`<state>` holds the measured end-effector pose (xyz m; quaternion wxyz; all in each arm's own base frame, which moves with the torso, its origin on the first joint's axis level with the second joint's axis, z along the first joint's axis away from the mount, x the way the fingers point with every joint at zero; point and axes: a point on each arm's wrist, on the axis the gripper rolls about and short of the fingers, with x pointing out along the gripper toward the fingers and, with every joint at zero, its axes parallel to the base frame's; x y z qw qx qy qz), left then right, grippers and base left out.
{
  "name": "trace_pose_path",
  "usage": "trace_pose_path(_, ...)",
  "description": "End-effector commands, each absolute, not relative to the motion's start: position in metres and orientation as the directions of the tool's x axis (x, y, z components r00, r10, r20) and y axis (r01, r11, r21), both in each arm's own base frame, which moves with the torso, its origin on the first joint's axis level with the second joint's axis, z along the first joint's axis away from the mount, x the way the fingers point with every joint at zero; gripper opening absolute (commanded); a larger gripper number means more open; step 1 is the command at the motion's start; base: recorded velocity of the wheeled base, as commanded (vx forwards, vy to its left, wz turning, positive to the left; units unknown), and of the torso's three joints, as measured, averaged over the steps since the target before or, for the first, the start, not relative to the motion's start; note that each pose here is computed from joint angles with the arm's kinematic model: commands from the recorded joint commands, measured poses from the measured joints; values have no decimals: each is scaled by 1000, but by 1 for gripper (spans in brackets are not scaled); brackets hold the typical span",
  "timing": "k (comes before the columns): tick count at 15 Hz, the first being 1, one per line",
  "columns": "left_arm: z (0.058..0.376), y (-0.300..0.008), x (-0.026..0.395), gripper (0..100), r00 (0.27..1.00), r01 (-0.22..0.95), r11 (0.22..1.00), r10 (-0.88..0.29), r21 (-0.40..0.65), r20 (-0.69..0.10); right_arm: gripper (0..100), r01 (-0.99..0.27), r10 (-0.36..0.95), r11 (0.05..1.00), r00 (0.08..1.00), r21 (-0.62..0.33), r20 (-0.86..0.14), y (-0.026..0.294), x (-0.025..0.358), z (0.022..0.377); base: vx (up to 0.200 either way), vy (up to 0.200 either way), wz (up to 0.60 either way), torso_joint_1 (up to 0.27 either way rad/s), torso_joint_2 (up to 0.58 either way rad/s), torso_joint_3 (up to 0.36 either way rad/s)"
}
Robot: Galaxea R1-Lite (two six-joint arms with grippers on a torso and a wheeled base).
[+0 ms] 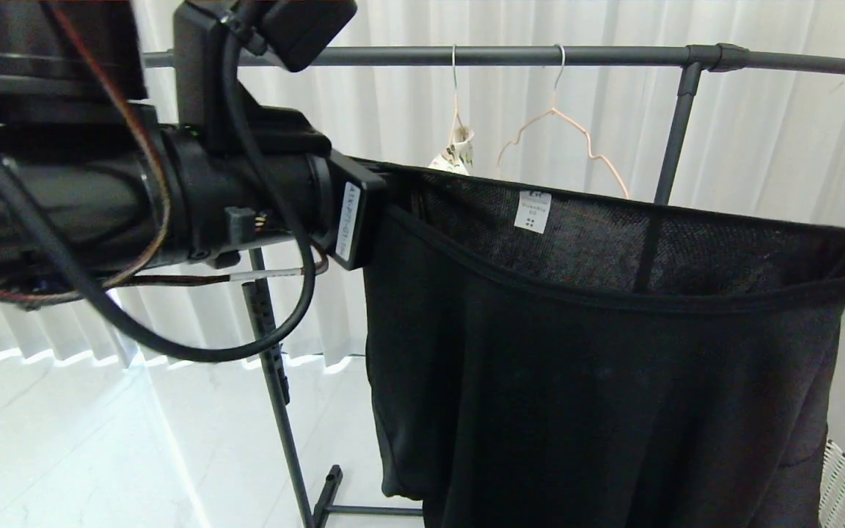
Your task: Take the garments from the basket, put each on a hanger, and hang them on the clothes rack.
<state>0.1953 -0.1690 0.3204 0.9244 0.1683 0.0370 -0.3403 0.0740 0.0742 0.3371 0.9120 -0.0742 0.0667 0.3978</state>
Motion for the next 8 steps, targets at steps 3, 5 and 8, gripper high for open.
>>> trace_pose_path(3,304,-151,135,0,677,735,634,-708,242,-202,0,-700,685,708,713,-89,-150,113,126,335,0,0,0,0,0,0)
trace_pose_path(5,297,-153,120,0,629,776,587,-747,233,-216,0,-710,698,698,704,-95,-130,129,142,336,0,0,0,0,0,0)
trace_pose_path(8,298,-162,107,0,572,817,525,-792,238,-214,0,-715,704,688,699,-123,-125,142,155,342,0,0,0,0,0,0)
